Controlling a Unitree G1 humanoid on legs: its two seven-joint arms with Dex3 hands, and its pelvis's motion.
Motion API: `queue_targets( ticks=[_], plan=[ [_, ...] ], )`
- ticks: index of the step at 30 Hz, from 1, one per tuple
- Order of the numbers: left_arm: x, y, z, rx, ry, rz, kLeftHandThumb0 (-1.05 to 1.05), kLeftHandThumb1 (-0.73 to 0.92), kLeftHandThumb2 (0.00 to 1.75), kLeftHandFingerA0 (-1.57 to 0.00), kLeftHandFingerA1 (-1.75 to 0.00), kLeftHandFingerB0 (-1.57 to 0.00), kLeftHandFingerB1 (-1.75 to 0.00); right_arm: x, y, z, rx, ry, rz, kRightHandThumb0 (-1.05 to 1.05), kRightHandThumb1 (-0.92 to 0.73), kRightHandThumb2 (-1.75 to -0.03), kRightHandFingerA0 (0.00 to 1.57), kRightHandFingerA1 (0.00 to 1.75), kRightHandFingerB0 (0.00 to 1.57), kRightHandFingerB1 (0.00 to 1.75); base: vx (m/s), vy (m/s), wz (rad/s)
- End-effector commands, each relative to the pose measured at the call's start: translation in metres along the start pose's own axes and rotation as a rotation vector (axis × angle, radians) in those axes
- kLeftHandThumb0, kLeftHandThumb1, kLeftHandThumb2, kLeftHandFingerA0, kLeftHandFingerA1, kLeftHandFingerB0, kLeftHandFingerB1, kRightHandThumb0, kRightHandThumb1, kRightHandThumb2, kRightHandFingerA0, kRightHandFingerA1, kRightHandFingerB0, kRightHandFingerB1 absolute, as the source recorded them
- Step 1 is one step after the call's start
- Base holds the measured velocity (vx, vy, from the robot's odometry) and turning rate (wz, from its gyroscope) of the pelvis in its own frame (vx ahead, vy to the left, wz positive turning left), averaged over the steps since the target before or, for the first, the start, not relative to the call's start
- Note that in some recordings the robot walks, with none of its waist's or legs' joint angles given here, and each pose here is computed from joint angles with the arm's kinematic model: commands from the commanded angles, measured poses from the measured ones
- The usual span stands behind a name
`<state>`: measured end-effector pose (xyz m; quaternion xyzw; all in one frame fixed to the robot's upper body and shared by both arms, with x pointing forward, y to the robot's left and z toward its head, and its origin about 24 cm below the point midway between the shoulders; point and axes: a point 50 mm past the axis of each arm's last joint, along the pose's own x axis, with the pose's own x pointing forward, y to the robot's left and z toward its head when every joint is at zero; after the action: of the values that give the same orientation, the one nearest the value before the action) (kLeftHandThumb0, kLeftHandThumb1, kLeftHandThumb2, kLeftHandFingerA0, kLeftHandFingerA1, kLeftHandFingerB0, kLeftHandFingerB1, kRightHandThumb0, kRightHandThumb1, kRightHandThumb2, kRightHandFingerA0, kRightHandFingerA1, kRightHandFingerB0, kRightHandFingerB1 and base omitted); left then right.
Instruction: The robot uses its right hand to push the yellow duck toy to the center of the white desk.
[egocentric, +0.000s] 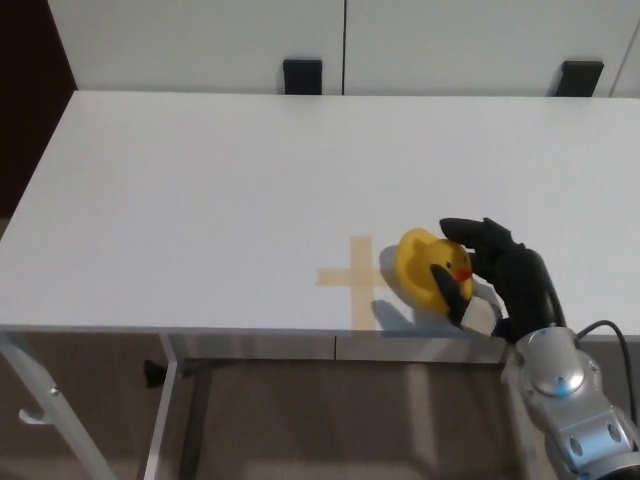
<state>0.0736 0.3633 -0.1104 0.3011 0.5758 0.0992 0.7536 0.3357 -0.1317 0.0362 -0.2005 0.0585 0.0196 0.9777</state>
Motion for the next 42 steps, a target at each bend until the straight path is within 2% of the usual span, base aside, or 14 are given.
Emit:
queue_targets(
  ticks=[1, 4, 7, 13, 22, 23, 25, 30, 32, 33, 36, 40, 41, 42],
  plan=[
    [-0.001, 0.001, -0.001, 0.015, -0.018, 0.01, -0.16, 0.65, 0.7, -0.89, -0.79, -0.84, -0.62, -0.004, 0.018, -0.005, -0.029, 0.032, 0.076, -0.72, -0.78, -0.63, 0.31, 0.65, 0.31, 0.49, 0.0, 0.0, 0.0],
    [0.0, 0.001, 0.0, 0.026, -0.015, 0.003, -0.18, 0.68, 0.67, -0.86, -0.71, -0.81, -0.6, -0.004, 0.022, -0.002, -0.013, 0.026, 0.08, -0.72, -0.78, -0.63, 0.31, 0.68, 0.3, 0.52, 0.0, 0.0, 0.0],
    [0.0, 0.002, 0.0, 0.013, -0.009, 0.002, -0.16, 0.65, 0.75, -0.87, -0.7, -0.84, -0.59, -0.004, 0.026, 0.001, -0.006, 0.023, 0.086, -0.73, -0.79, -0.64, 0.3, 0.68, 0.29, 0.51, 0.0, 0.0, 0.0],
    [0.0, 0.002, 0.0, 0.018, -0.014, 0.006, -0.16, 0.65, 0.72, -0.88, -0.8, -0.87, -0.66, -0.001, 0.032, 0.007, -0.005, 0.018, 0.096, -0.7, -0.78, -0.63, 0.31, 0.67, 0.28, 0.49, 0.0, 0.0, 0.0],
    [0.0, -0.001, 0.001, 0.009, -0.016, -0.003, -0.14, 0.64, 0.73, -0.88, -0.75, -0.87, -0.63, 0.0, 0.042, 0.016, -0.038, 0.009, 0.113, -0.76, -0.79, -0.64, 0.28, 0.69, 0.28, 0.53, 0.0, 0.0, 0.0],
    [0.0, -0.002, 0.002, 0.024, -0.017, -0.008, -0.17, 0.67, 0.66, -0.88, -0.76, -0.86, -0.63, 0.001, 0.043, 0.018, -0.023, 0.008, 0.122, -0.73, -0.79, -0.64, 0.26, 0.67, 0.26, 0.51, 0.0, 0.0, 0.0],
    [0.0, -0.003, 0.002, 0.031, -0.018, -0.011, -0.14, 0.63, 0.76, -0.89, -0.79, -0.87, -0.65, 0.001, 0.045, 0.02, -0.009, 0.005, 0.13, -0.72, -0.78, -0.63, 0.26, 0.67, 0.26, 0.52, 0.0, 0.0, 0.0],
    [0.0, -0.003, 0.004, 0.032, -0.021, -0.013, -0.15, 0.63, 0.73, -0.9, -0.78, -0.87, -0.65, 0.002, 0.046, 0.024, 0.001, 0.003, 0.14, -0.7, -0.78, -0.63, 0.26, 0.66, 0.26, 0.5, 0.0, 0.0, 0.0],
    [0.001, -0.003, 0.004, 0.033, -0.015, -0.013, -0.15, 0.64, 0.72, -0.88, -0.75, -0.87, -0.61, 0.002, 0.046, 0.026, 0.011, -0.001, 0.148, -0.69, -0.78, -0.63, 0.28, 0.68, 0.25, 0.5, 0.0, 0.0, 0.0],
    [0.001, -0.004, 0.005, 0.033, -0.02, -0.013, -0.16, 0.63, 0.72, -0.88, -0.81, -0.86, -0.65, 0.002, 0.047, 0.029, 0.006, -0.015, 0.153, -0.7, -0.79, -0.64, 0.3, 0.77, 0.25, 0.54, 0.0, 0.0, 0.0],
    [0.0, -0.004, 0.005, 0.032, -0.028, -0.014, -0.16, 0.63, 0.72, -0.88, -0.81, -0.86, -0.65, 0.003, 0.049, 0.031, -0.003, -0.031, 0.159, -0.7, -0.79, -0.64, 0.3, 0.77, 0.25, 0.54, 0.0, 0.0, 0.0],
    [0.0, -0.005, 0.004, 0.022, -0.021, -0.009, -0.18, 0.65, 0.67, -0.89, -0.82, -0.86, -0.63, 0.003, 0.049, 0.031, -0.017, -0.035, 0.159, -0.72, -0.78, -0.63, 0.26, 0.76, 0.25, 0.55, 0.0, 0.0, 0.0],
    [0.0, -0.005, 0.003, 0.013, -0.023, -0.012, -0.13, 0.62, 0.77, -0.88, -0.77, -0.87, -0.63, 0.004, 0.043, 0.03, -0.069, -0.017, 0.131, -0.74, -0.79, -0.64, 0.15, 0.58, 0.2, 0.45, 0.0, 0.0, 0.0],
    [0.0, -0.004, 0.003, 0.011, -0.024, -0.012, -0.13, 0.62, 0.77, -0.88, -0.77, -0.87, -0.63, 0.004, 0.042, 0.03, -0.083, -0.012, 0.123, -0.74, -0.79, -0.64, 0.15, 0.58, 0.2, 0.45, 0.0, 0.0, 0.0]
  ],
)
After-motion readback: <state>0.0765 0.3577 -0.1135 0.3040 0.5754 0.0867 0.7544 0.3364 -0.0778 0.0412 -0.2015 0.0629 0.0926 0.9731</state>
